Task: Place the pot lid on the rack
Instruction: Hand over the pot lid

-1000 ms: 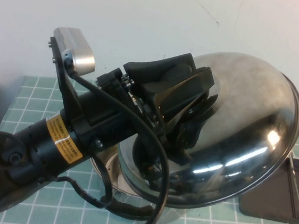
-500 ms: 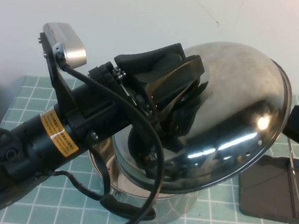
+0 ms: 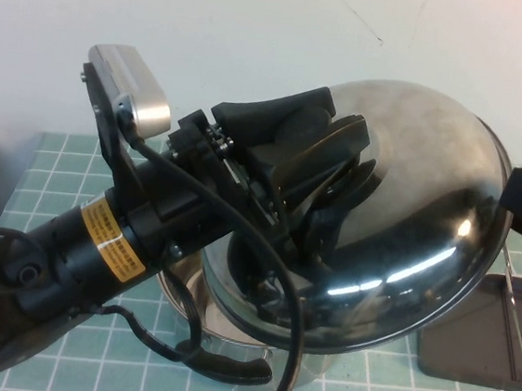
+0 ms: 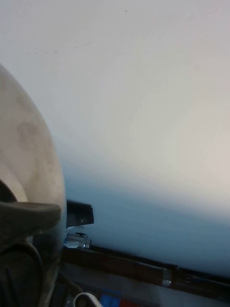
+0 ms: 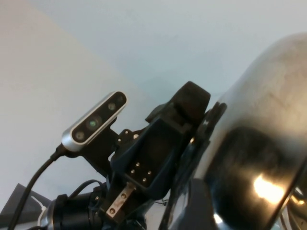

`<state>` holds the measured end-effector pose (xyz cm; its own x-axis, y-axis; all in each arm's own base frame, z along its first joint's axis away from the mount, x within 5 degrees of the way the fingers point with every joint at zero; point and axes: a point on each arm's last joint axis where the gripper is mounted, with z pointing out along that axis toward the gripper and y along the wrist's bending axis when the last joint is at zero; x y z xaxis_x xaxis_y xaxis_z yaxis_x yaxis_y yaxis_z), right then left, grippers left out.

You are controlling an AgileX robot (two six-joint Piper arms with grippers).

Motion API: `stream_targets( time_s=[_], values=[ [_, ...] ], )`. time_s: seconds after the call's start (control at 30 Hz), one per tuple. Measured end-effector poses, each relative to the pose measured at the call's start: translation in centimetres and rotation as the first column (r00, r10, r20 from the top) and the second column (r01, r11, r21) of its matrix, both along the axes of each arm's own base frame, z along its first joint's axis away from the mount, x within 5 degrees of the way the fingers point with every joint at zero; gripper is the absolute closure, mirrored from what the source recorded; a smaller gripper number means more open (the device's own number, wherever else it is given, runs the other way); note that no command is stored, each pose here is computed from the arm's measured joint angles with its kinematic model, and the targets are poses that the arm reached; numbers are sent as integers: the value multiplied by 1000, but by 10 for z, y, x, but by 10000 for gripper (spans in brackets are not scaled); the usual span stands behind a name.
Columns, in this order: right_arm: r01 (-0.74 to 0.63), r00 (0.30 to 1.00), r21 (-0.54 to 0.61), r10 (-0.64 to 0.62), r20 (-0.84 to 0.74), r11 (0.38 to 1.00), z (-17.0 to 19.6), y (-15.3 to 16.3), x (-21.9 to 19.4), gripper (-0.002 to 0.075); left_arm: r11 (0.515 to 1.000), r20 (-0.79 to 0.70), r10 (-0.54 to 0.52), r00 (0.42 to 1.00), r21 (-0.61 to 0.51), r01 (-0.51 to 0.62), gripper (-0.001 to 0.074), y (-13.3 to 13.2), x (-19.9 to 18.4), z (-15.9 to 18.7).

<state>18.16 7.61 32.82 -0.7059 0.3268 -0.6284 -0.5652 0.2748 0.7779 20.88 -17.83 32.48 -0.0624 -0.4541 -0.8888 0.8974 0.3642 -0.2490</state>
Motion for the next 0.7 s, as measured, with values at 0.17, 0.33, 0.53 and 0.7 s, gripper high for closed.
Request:
stream_targets(
  time_s=[0.17, 0.33, 0.53, 0.7],
  values=[
    [-1, 1000, 1, 1, -4, 1000, -1, 0, 1, 245, 1000, 2, 1, 1000, 1, -1, 422, 0, 0, 0],
    [-19, 999, -10, 19, -27, 1000, -5, 8, 3, 251, 1000, 2, -8, 1000, 1, 8, 422, -2, -2, 0],
    [-77, 995, -20, 76, -58, 997, -11, 26, 3, 258, 999, -14, -43, 999, 32, 43, 422, -13, -9, -3],
    [-70, 997, -32, 69, -28, 997, -12, 29, 5, 417, 996, -57, -35, 998, 86, 40, 422, -20, -7, -13]
  ],
)
